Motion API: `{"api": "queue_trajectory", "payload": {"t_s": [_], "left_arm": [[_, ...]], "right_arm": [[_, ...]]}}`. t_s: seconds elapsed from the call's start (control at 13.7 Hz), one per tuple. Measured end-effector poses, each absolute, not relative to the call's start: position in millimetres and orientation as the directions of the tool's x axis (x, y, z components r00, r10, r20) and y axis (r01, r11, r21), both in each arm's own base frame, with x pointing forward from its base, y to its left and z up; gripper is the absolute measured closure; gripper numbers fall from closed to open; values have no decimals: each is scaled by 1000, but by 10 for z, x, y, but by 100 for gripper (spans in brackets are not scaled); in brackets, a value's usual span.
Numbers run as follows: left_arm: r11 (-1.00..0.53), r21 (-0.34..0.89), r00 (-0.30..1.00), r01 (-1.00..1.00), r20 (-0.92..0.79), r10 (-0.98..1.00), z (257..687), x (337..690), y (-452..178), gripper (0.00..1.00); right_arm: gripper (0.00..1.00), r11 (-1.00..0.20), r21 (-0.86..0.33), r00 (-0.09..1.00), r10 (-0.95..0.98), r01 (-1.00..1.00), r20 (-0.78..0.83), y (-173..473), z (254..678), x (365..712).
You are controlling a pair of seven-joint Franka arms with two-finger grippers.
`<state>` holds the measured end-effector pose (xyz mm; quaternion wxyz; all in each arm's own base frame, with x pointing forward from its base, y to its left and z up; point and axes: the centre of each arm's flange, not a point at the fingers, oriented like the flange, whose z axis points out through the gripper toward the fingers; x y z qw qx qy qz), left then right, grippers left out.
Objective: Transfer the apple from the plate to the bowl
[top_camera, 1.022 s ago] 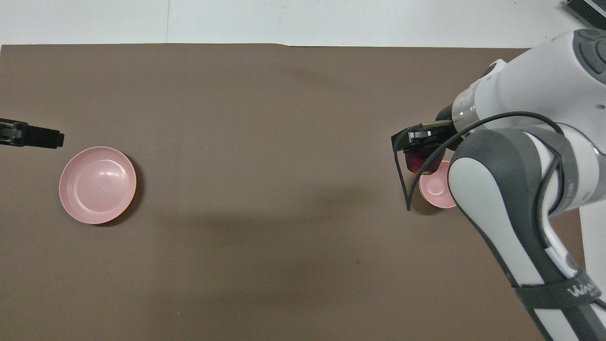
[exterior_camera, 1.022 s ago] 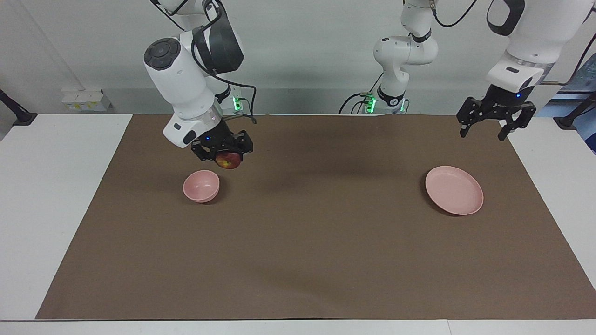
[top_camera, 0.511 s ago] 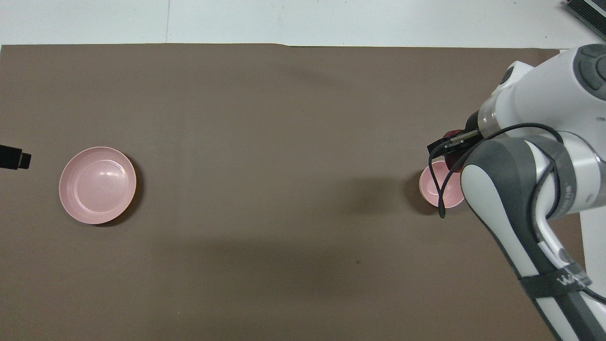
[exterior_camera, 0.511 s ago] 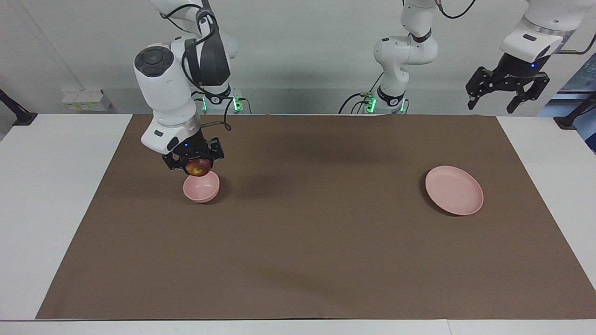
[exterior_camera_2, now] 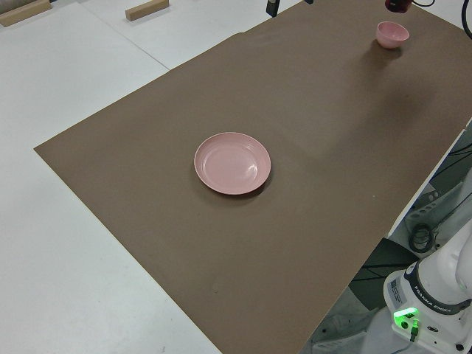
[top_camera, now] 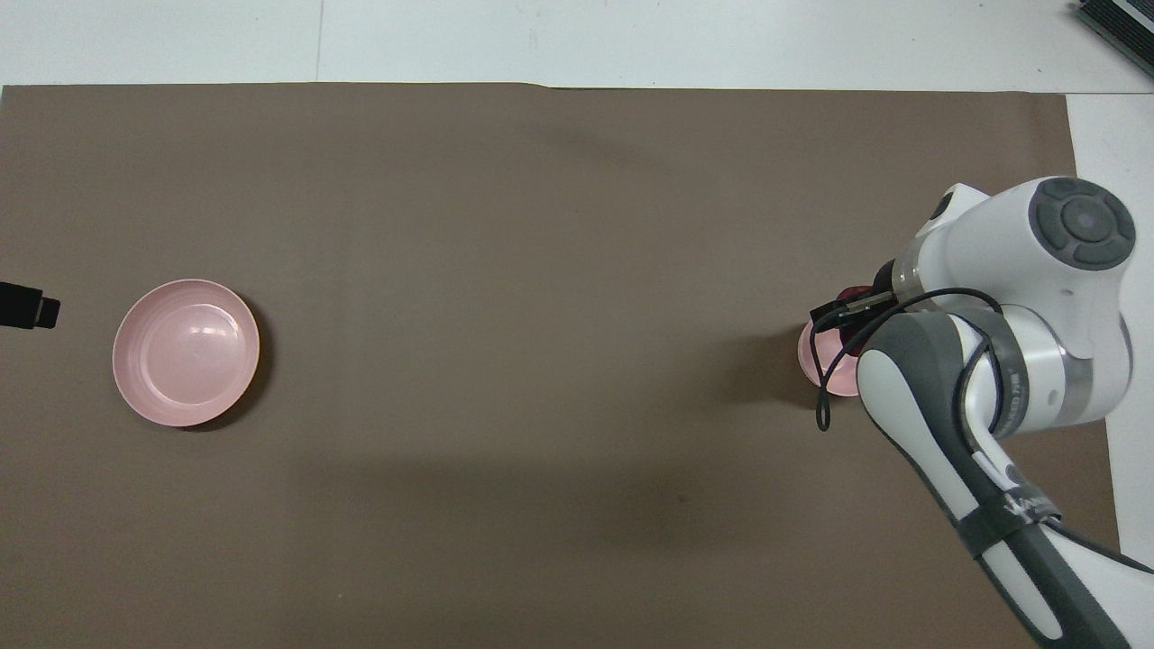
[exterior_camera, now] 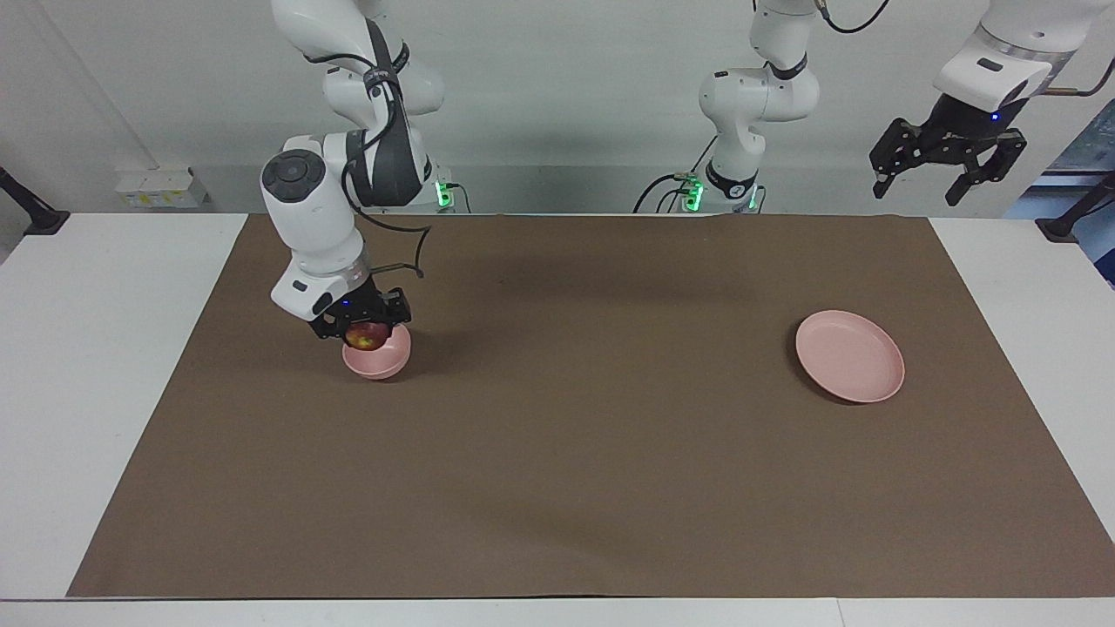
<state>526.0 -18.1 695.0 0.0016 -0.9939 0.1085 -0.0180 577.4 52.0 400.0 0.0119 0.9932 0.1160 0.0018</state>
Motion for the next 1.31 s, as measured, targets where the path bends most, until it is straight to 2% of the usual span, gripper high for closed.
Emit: {"api": "queue_trajectory", "payload": {"t_s": [0.29, 0.58, 0.73, 0.8, 0.88, 1.31], "left_arm": [[-976, -6, 976, -216, 32, -216, 6952, 5252, -181, 0], [-976, -5, 976, -216, 24, -216, 6945, 5242, -180, 0], [-976, -4, 976, -216, 20, -216, 6945, 5230, -182, 0], [-976, -4, 976, -217, 20, -217, 6948, 5226, -185, 0], [-976, -4, 976, -217, 21, -217, 6950, 5224, -187, 0], [-975, -4, 975, -222, 18, -222, 6941, 5217, -213, 0]], "right_arm": [[33, -977, 22, 977, 213, 213, 11, 406, 3469, 5573], [34, -978, 20, 978, 209, 209, 13, 410, 3254, 5522], [16, -977, 21, 977, 210, 210, 22, 421, 3293, 5544], [4, -977, 23, 977, 210, 210, 35, 425, 3374, 5576], [0, -978, 25, 977, 210, 209, 42, 425, 3498, 5612], [0, -990, 32, 989, 140, 139, 37, 207, 4647, 5774]]}}
